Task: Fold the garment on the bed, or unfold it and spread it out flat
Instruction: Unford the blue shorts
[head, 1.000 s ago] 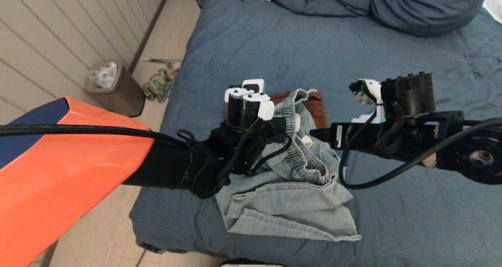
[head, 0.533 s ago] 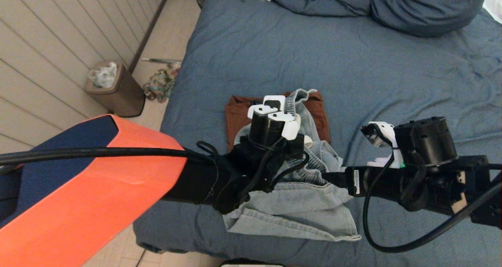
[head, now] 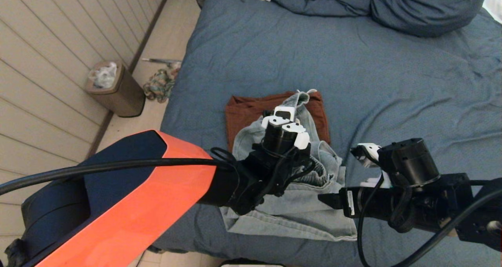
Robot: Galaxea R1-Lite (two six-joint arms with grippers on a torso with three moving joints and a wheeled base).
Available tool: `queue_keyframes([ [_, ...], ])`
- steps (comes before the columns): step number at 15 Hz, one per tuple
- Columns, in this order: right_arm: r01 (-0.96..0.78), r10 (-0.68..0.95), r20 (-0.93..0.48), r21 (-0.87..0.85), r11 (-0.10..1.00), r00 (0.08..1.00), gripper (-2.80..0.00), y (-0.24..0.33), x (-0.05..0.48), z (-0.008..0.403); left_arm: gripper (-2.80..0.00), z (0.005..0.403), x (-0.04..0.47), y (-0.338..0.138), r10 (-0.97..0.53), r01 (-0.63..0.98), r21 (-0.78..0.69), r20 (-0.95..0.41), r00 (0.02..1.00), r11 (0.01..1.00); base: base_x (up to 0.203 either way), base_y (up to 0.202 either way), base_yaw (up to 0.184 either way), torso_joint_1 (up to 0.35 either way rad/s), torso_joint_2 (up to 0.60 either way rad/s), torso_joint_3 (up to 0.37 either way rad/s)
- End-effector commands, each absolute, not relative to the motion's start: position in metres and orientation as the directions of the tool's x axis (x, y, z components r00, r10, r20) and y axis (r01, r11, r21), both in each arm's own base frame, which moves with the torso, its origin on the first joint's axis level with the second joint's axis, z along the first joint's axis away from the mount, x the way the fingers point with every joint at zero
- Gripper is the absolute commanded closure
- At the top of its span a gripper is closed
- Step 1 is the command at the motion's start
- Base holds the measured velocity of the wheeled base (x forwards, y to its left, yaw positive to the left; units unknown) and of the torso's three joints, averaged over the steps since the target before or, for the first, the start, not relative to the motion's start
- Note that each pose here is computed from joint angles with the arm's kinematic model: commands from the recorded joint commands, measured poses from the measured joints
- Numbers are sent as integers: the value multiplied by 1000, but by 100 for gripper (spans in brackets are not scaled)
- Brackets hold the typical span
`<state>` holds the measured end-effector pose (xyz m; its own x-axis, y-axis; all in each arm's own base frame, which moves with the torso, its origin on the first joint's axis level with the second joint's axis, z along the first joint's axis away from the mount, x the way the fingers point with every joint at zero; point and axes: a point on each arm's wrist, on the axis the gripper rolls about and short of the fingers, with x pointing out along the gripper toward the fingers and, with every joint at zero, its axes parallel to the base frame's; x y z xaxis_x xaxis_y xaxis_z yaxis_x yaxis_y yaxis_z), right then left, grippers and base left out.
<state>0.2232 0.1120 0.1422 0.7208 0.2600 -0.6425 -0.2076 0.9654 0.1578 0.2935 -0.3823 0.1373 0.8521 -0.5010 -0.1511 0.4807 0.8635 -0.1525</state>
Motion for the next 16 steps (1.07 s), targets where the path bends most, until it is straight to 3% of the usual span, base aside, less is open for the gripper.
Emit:
queue_keyframes([
  [1, -207, 255, -660, 152, 966, 707, -280, 113, 223, 136, 0, 129, 300, -384, -490, 470, -151, -158, 857, 870, 0, 0, 0, 0, 0, 0],
  [8, -201, 256, -656, 160, 966, 710, -280, 124, 245, 135, 0, 130, 315, -377, -461, 440, -152, -157, 873, 885, 0, 0, 0, 0, 0, 0],
  [9, -198, 252, -663, 157, 968, 705, 0, 125, 248, 132, 0, 130, 315, -377, -462, 441, -153, -157, 873, 884, 0, 0, 0, 0, 0, 0],
  [16, -198, 261, -628, 170, 965, 733, 0, 127, 253, 131, 0, 129, 316, -377, -459, 438, -152, -159, 874, 886, 0, 0, 0, 0, 0, 0],
])
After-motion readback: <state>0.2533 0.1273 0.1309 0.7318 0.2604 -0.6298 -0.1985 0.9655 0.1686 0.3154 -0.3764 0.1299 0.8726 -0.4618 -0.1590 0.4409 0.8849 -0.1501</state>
